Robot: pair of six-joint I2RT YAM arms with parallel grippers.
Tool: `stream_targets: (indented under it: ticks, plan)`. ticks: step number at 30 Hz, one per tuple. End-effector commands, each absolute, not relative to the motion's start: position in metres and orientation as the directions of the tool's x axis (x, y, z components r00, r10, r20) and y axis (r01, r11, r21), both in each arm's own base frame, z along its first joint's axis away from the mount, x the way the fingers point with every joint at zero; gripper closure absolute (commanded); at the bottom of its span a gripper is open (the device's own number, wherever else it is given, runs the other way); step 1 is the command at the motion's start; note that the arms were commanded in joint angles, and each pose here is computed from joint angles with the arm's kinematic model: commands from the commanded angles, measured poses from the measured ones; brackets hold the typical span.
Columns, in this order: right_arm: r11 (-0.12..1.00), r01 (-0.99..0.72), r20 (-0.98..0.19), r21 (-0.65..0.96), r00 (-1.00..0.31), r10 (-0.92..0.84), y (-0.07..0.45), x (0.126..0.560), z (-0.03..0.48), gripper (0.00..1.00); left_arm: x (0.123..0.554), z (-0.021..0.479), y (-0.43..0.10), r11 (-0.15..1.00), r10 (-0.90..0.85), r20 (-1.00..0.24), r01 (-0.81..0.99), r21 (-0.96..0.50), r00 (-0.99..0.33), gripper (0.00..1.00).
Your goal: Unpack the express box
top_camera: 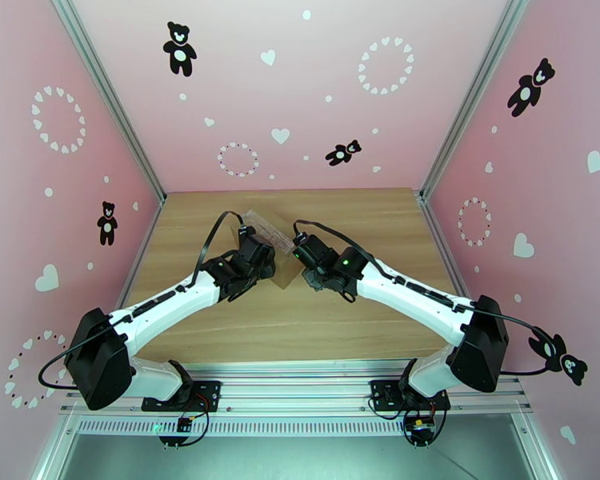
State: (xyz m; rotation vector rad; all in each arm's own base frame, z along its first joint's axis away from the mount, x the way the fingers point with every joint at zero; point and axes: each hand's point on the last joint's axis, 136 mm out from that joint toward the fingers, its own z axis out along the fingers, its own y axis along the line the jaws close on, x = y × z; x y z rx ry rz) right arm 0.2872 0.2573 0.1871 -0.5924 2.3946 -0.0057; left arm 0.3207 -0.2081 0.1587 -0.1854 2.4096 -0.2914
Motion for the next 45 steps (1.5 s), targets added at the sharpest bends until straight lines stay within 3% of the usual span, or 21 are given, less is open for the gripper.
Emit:
stream_targets:
  ticks: [1, 45]
  plan:
    - [0.886, -0.447, -0.63, -0.119, -0.656, -0.416, 0.266, 0.282, 0.198, 1.0, 0.324, 0.18, -0.212, 0.96, -0.216, -0.658, -0.034, -0.278, -0.722, 0.55]
    - [0.854, -0.518, -0.652, -0.047, -0.632, -0.419, 0.294, 0.267, 0.208, 1.0, 0.329, 0.181, -0.231, 0.938, -0.247, -0.63, -0.017, -0.347, -0.737, 0.55]
